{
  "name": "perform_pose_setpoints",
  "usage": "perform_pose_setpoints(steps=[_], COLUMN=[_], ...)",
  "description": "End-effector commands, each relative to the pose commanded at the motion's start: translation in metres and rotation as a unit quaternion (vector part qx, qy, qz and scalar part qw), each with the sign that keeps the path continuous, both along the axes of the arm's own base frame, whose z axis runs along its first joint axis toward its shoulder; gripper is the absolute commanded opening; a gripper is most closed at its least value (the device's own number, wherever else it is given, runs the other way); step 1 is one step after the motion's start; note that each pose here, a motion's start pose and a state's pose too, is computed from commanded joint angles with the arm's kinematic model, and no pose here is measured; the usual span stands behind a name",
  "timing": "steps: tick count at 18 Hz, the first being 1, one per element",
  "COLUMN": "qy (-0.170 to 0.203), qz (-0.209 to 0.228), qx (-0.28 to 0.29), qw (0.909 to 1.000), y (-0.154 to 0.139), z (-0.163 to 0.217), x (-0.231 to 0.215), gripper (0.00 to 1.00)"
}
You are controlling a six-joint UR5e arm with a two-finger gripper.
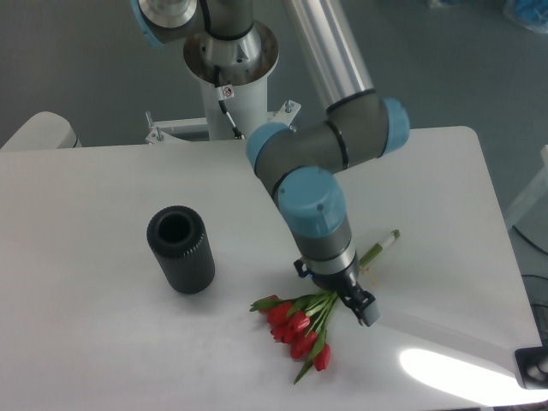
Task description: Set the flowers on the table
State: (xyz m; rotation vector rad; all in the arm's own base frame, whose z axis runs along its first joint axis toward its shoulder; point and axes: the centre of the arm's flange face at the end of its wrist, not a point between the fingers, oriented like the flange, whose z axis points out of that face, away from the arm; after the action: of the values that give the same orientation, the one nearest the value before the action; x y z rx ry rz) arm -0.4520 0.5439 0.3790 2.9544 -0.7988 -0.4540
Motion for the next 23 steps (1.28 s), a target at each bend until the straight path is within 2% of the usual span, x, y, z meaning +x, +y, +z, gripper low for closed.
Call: perform_pose_setpoints(steps=[2, 5, 8, 13, 16, 23], qy=[-0.024, -0.051, -0.069, -0.092, -0.096, -0.094], qz=[-0.004, -0.009, -0.047, -0.087, -0.089, -0.09], qx=[0.017, 0.043, 0.038, 0.042, 0.049, 0.051], qw=[0.9996, 0.9977, 0.9958, 0.9911, 0.9902, 0.9902], y=[-0.002, -0.031, -0.073, -0.135, -0.146, -0.145], z=[0.032, 0.066, 0.08, 0.087, 0.087, 0.087], x=[0.001, -0.019, -0.044, -0.081, -0.089, -0.088], gripper=[0.99, 0.99, 0.99, 0.99, 0.99, 0.99])
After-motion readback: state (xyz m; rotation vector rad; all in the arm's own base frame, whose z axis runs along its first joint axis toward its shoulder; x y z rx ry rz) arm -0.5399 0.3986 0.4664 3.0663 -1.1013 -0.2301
